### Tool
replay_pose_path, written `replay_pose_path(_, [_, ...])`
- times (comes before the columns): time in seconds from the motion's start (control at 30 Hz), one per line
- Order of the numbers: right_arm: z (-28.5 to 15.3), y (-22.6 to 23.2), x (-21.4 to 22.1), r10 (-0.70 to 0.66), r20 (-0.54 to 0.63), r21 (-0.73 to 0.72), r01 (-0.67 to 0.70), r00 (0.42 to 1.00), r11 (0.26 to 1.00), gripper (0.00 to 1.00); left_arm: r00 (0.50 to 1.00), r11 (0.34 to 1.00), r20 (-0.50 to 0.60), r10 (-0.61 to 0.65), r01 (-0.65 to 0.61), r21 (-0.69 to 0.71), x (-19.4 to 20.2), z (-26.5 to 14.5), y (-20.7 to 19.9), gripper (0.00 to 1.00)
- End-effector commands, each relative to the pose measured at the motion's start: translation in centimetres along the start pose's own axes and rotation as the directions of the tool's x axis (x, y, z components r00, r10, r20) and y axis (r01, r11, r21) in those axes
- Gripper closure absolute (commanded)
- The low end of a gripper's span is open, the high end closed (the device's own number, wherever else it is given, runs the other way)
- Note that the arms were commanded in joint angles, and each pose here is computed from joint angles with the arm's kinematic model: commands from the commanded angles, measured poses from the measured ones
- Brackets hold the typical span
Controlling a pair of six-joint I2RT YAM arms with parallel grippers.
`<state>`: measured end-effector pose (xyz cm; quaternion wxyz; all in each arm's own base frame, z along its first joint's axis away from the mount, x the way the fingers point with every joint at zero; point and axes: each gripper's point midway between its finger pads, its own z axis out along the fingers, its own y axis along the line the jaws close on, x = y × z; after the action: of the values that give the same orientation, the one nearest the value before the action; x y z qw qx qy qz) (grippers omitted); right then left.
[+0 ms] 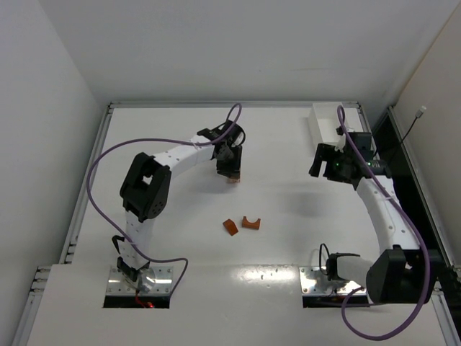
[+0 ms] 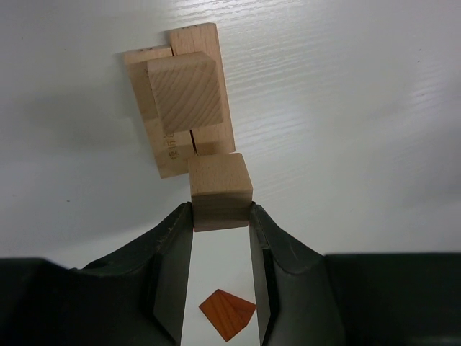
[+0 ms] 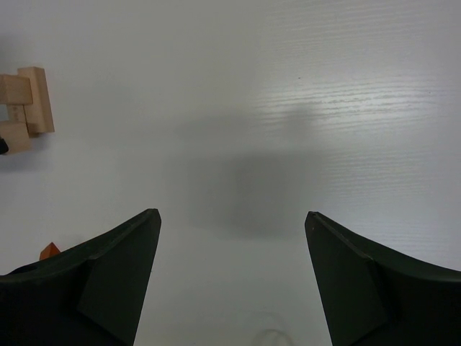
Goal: Build the wood block tower
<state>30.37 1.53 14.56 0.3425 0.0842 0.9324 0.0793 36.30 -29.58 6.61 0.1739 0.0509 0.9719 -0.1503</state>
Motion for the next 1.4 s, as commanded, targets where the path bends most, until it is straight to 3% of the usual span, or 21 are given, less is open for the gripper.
replay_pose_path(0.0, [-0.2,0.6,-2.7,0.009,0.075,-0.03,-0.007,0.997,1.0,0.21,0.999,1.0,0.039,0.012,-0.012,0.022,-1.4,-0.3,-1.2,1.0])
replay_pose_path(1.37, [1.2,0.9,-3.4,0.012,0.051,-0.044,-0.009,0.999,0.999,0.21,0.996,0.999,0.087,-0.004,0.007,-0.038,-3.4,0.6,0.1,1.0])
